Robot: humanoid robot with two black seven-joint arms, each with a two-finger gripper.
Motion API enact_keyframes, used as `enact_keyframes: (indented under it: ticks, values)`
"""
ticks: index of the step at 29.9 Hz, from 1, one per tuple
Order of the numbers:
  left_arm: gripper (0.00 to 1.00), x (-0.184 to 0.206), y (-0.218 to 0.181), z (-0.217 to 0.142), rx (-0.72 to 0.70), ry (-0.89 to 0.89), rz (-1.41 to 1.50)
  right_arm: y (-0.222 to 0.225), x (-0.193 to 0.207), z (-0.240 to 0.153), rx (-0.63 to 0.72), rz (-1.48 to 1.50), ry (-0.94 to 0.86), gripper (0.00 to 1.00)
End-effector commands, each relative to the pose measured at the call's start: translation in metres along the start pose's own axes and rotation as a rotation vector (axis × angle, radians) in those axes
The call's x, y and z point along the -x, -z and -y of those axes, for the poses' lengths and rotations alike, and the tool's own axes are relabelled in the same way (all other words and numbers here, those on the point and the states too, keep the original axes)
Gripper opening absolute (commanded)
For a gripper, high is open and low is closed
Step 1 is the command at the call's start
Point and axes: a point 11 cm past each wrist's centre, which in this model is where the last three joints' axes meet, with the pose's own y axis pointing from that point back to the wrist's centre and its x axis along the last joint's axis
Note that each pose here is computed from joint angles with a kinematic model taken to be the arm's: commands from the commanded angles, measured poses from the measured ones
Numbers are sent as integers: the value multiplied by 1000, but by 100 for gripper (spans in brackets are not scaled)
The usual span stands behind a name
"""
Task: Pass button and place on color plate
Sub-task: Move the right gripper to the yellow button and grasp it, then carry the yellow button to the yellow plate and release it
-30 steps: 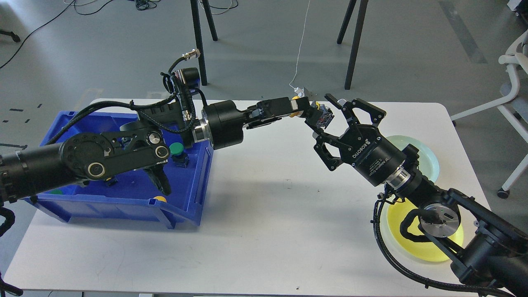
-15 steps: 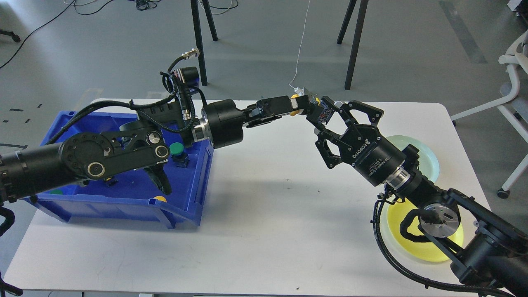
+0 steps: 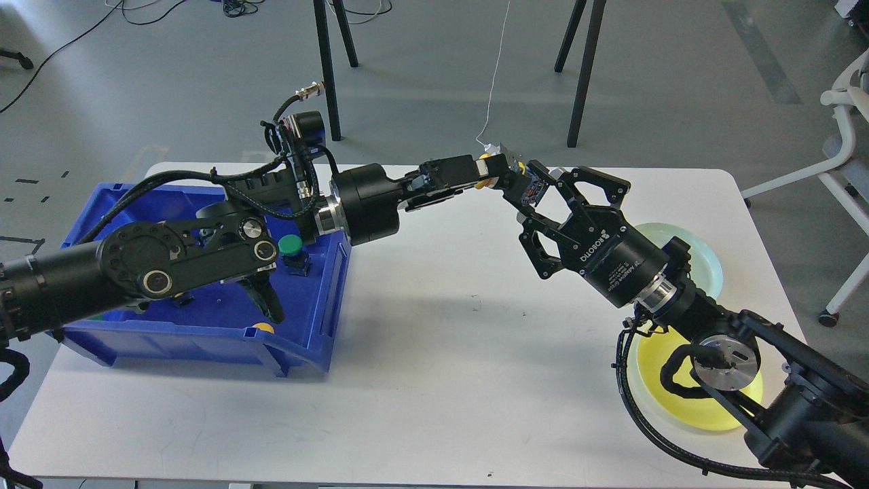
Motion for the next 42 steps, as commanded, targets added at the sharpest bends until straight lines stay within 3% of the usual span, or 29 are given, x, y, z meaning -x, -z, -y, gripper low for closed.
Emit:
enact_keyframes:
  ticks: [1,10,15,22,27,32,34,37,39,40,42]
  values:
    - [67,-6,0,-3,19,-48,-29,-1,-4,-5,-1,6,-18,3]
    - [83,-8,0,-4,23,-60,-48,8,-27,-56,-95,41,-160,3]
    - [95,-13,2,-5,22,-99,-106,7,-41,-138,-238,136,-369,3]
    - [97,-14,4,-3,18,-98,-111,-26,-54,-238,-355,350,-730,2]
    - [97,-14,4,-3,19,-98,-111,-48,-77,-269,-289,405,-1071,3]
    - [97,-12,3,0,25,-99,-113,-64,-79,-263,-203,423,-1134,7]
    - [97,-17,2,-5,24,-113,-107,-66,-79,-259,-195,427,-1131,17]
    - [97,-27,-1,-16,24,-140,-94,-67,-80,-257,-191,428,-1140,45]
    - [97,-40,2,-34,-8,-166,-63,-68,-80,-256,-195,432,-1140,76]
    - [97,-47,4,-42,-27,-178,-43,-67,-80,-256,-199,434,-1139,97]
    - [97,-57,6,-59,-62,-196,7,-65,-80,-254,-206,433,-1127,99]
